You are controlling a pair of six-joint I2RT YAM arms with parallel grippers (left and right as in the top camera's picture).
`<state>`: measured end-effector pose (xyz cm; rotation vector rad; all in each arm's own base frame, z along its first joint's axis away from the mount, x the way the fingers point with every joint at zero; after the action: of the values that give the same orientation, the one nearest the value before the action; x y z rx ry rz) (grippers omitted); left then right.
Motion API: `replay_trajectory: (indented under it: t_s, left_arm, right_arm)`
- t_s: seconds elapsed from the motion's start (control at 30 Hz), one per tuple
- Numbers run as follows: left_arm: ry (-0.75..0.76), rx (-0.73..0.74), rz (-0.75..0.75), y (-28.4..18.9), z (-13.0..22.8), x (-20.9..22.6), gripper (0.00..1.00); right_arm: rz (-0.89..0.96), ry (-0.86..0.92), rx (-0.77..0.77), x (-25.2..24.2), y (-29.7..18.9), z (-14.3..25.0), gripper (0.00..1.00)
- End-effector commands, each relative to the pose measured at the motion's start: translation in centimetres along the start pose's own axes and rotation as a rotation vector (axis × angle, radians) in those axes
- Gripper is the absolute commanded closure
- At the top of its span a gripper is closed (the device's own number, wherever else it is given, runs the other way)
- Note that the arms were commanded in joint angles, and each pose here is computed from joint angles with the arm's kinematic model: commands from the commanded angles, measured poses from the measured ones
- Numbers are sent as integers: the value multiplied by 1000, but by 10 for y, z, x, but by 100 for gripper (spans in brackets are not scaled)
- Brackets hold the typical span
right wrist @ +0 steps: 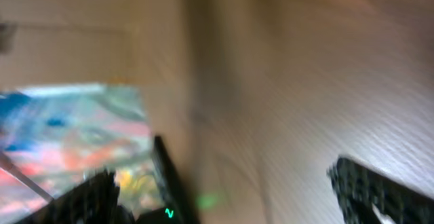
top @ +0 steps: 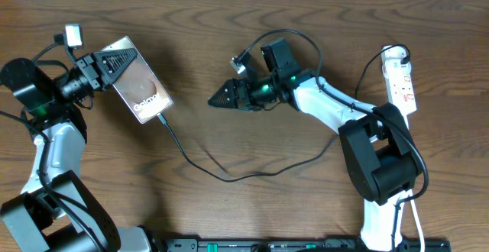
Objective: Plug charger to phone and switch on socket
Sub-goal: 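Open the right gripper and pull it back from the phone, then lower the phone onto the table with the left gripper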
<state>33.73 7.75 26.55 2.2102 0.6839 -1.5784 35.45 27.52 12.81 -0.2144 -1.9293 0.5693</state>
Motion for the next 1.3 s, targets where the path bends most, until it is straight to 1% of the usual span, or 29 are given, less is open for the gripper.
replay_trajectory:
  t_s: [0.0, 0.07, 0.17, 0.3, 0.4, 0.57, 0.73, 0.8, 0.9, 0.97, 1.1, 1.27]
  left_arm:
    - [32, 21, 9, -1, 2, -3, 93]
    - [29, 24, 8, 0, 4, 0, 93]
    - [5, 24, -1, 1, 9, 9, 93]
    - [-38, 8, -36, 0, 17, 27, 93]
    - [-68, 5, -66, 1, 24, 39, 93]
    - [-164, -14, -181, 5, 36, 74, 93]
    - [-270, 32, -247, 23, 51, 114, 93]
    - [-333, 57, -286, 31, 60, 138, 93]
    - [-369, 88, -296, 37, 70, 156, 93]
    - [-390, 99, -305, 39, 74, 165, 93]
    - [-435, 87, -371, 37, 80, 183, 93]
    - [-445, 84, -405, 36, 84, 192, 93]
  right_arm:
    - [264, -153, -64, 6, -23, -22, 1]
    - [380, -151, -63, 11, -35, -26, 1]
    - [484, -157, -75, 24, -47, -30, 1]
    - [544, -176, -101, 35, -57, -33, 1]
    - [549, -181, -112, 40, -61, -34, 1]
    - [551, -177, -108, 40, -62, -33, 1]
    - [548, -177, -107, 40, -62, -33, 1]
    - [547, -175, -105, 40, -62, -32, 1]
    - [547, -175, -104, 40, -62, -32, 1]
    - [547, -175, -104, 40, -62, -32, 1]
    - [547, -175, -104, 40, -62, -32, 1]
    - [547, -174, -103, 40, -62, -32, 1]
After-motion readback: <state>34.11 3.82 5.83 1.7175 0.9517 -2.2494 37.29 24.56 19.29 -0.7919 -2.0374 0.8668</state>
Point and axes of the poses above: each gripper's point midway between its finger pads, its own y axis out along the fingers, its own x axis along the line the jaws close on, z = x × y, the point moved 8 cm from there along -y, back along the fingers, and after that the axes turned 10 degrees about -y, right-handed, at the moved point
